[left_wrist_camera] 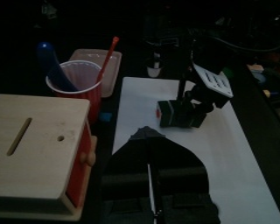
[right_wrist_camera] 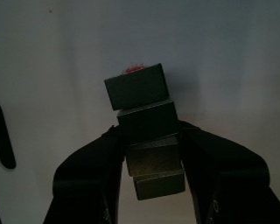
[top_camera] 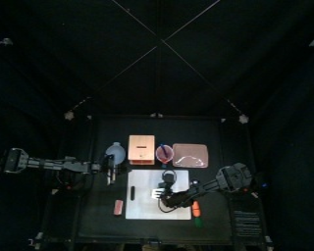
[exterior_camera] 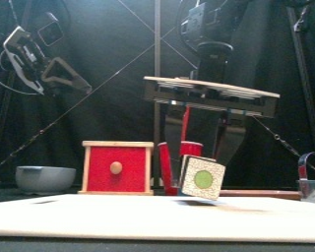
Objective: Place sushi on board then cut the sushi with the knife then place the pieces on the plate
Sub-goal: Pick knife at handle with right hand
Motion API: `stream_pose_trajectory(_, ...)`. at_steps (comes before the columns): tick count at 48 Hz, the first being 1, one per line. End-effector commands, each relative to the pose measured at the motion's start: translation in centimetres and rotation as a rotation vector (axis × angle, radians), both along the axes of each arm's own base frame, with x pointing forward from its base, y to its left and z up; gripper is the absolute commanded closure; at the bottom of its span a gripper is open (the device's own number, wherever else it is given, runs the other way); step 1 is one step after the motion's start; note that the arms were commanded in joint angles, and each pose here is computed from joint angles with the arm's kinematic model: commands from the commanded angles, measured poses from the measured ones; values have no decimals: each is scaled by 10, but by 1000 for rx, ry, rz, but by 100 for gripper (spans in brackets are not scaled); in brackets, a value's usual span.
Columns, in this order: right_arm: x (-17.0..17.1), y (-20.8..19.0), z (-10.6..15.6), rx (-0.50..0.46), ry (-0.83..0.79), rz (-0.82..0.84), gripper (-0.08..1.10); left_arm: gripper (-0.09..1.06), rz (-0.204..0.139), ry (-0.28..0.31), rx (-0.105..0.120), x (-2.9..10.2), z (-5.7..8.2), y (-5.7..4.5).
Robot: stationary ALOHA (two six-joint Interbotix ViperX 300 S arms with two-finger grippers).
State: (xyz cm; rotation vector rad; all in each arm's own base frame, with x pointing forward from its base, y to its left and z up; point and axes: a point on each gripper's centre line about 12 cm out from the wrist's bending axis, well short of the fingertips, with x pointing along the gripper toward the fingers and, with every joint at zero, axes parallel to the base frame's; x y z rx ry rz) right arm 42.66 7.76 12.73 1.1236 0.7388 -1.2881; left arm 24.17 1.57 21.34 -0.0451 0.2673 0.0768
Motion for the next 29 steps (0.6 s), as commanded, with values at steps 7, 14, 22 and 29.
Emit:
stream_pose_trajectory(7, 7, 0, 14, 32, -33, -21, 23, 98, 7, 31, 0, -1, -3, 2)
stream_pose_trajectory(14, 9, 0, 13, 27, -38, -17, 15, 98, 16, 55, 2, -3, -7, 5)
stream_pose_trajectory(22, 12, 2, 16, 27, -43, -9, 12, 98, 22, 53, 12, -3, -6, 7)
stream_pose_trajectory(29, 8, 1, 26, 7, -32, -8, 12, 98, 21, 39, 12, -5, -3, 7)
